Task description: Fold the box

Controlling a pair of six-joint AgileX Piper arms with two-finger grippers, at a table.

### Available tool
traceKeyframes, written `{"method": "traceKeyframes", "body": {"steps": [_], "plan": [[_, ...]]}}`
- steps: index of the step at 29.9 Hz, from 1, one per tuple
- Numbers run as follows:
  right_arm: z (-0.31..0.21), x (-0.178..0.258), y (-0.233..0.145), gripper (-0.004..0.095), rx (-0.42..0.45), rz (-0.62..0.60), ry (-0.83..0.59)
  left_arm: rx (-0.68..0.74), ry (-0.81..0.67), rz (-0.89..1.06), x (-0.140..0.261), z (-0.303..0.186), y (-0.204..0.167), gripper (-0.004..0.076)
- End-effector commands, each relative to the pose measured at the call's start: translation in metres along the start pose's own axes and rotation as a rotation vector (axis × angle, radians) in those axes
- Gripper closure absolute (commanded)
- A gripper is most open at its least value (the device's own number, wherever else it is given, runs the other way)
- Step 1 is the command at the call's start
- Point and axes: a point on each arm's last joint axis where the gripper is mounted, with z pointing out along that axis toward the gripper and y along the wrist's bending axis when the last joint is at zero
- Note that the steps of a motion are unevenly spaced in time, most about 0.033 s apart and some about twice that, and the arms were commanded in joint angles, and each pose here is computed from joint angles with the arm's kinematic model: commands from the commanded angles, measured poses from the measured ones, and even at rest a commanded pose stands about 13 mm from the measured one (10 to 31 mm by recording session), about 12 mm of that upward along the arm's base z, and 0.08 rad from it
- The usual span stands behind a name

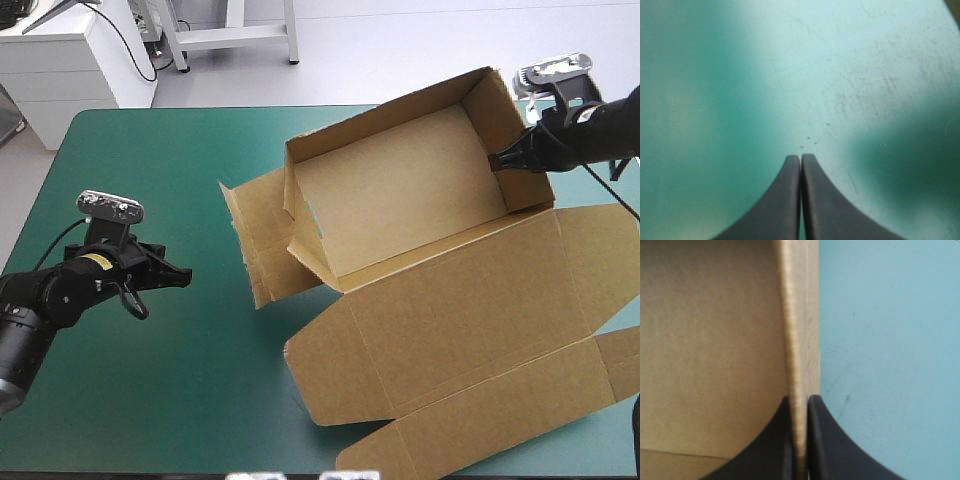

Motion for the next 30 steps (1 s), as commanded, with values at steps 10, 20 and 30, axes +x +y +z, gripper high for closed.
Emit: {"method": "traceKeyframes", "body": {"steps": [10, 20, 30], "plan": [[-0.043, -0.005, 0.010, 0.0929, -0.037, 0.015, -0.162, 0.203, -0.112, -0.143, -0.020, 0.052, -0.010, 0.0731], [-0.040, -0.007, 0.007, 0.0929, -0.016, 0.011, -0.179, 0.550, -0.206, -0.153, -0.030, 0.076, -0.034, 0.0731], [-0.023, -0.009, -0.002, 0.0929, -0.011, 0.065, -0.151, 0.834, -0.344, -0.181, -0.042, 0.057, -0.051, 0.0731]]}}
